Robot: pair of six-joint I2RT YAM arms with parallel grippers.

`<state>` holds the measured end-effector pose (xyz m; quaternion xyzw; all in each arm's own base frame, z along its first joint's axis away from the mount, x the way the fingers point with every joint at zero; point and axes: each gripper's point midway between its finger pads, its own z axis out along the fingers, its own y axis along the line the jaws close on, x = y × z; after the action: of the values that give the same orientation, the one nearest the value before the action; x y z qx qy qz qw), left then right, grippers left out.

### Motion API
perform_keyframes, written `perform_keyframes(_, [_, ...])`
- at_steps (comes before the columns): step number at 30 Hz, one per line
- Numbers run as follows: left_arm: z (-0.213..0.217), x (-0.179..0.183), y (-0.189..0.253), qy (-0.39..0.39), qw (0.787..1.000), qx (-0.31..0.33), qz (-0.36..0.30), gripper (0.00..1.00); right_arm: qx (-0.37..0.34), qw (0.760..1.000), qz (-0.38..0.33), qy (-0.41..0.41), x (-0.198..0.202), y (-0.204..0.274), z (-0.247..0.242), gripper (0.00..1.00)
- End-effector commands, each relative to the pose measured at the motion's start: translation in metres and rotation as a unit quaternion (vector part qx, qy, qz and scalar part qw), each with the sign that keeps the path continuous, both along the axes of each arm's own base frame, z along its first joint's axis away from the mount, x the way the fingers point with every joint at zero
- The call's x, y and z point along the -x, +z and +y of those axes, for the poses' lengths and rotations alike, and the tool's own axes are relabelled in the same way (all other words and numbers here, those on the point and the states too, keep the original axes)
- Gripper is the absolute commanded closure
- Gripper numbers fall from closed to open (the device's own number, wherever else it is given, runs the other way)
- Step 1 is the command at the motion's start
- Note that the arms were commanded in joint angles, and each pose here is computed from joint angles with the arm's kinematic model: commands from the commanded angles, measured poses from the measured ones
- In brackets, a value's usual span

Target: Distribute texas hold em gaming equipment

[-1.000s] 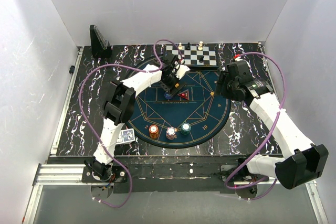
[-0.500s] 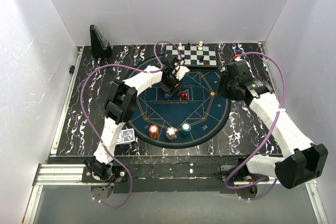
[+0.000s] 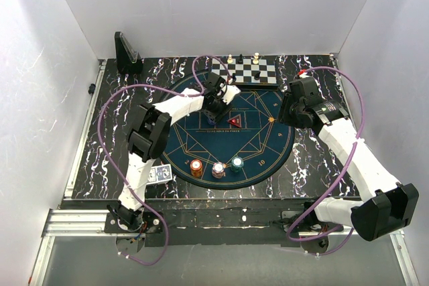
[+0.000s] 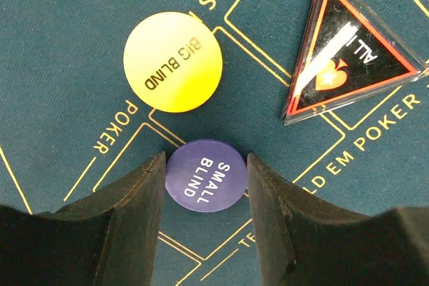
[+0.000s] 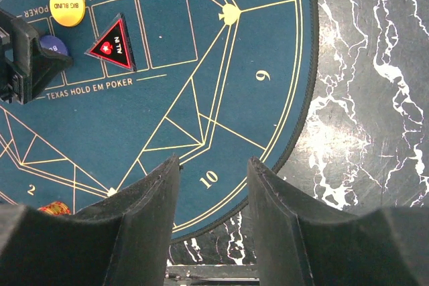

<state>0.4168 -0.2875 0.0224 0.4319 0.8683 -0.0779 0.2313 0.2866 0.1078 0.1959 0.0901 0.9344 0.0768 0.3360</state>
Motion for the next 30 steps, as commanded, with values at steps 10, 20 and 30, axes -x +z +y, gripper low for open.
perform_keyframes(10, [0.141, 0.016, 0.016, 0.124, 0.989, -0.074, 0.043, 0.77, -0.021, 1.0, -0.014, 0.003, -0.002, 0.004, 0.007, 0.5])
perform_keyframes(20, [0.223, 0.041, 0.038, 0.179, 0.979, -0.087, 0.038, 0.78, -0.033, 0.999, -0.006, 0.011, -0.003, 0.0, 0.014, 0.51])
perform_keyframes(30, [0.278, 0.053, 0.034, 0.215, 0.97, -0.112, 0.024, 0.79, -0.039, 0.999, -0.005, 0.023, -0.002, 0.001, 0.021, 0.52])
